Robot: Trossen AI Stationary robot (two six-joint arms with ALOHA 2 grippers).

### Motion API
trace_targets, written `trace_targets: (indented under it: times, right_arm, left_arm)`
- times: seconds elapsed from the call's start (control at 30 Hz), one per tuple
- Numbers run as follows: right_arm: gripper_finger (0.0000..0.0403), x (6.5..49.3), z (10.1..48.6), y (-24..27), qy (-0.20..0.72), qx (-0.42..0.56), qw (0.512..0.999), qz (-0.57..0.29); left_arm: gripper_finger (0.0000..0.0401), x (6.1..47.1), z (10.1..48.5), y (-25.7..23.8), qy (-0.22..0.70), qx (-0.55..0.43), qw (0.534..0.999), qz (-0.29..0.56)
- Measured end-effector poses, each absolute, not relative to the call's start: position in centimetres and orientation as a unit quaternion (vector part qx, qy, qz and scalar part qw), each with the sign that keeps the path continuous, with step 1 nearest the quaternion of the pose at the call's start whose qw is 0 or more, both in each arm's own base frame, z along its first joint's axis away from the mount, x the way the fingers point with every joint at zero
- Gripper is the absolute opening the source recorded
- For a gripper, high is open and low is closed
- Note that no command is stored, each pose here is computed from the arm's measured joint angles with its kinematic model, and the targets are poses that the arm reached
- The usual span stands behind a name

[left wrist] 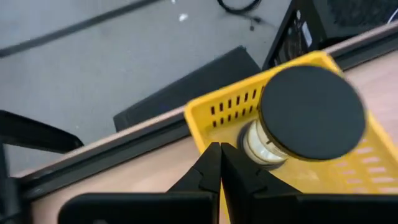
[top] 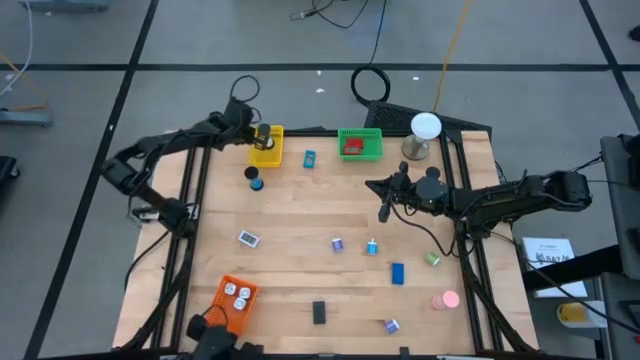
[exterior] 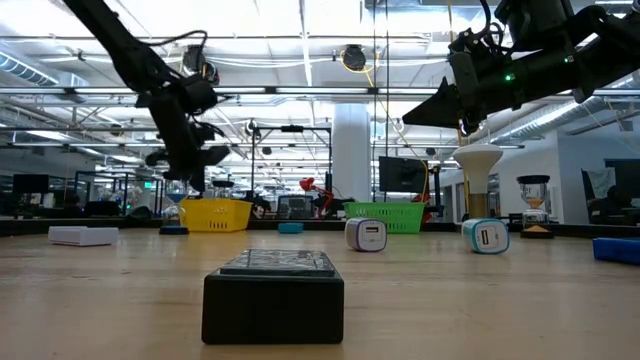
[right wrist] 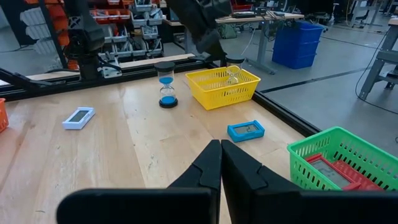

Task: Pick & Place Office items
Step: Adjust the white hourglass in the yellow bin

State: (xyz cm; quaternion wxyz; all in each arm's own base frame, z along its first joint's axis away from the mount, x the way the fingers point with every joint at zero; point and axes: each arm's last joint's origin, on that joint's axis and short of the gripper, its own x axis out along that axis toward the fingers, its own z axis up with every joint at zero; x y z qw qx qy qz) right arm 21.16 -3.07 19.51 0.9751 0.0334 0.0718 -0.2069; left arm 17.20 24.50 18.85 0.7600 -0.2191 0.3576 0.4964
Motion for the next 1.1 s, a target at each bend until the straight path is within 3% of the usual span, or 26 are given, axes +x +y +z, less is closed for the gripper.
trace_targets:
  times: [1.1]
  right_arm:
    - [0.0002,21.2,19.5,-3.1,0.072,0.033,0.975,-0.207]
  left_arm:
    - [0.001,19.3,17.9,25.4,0.316,-0.277,0.786,0.454]
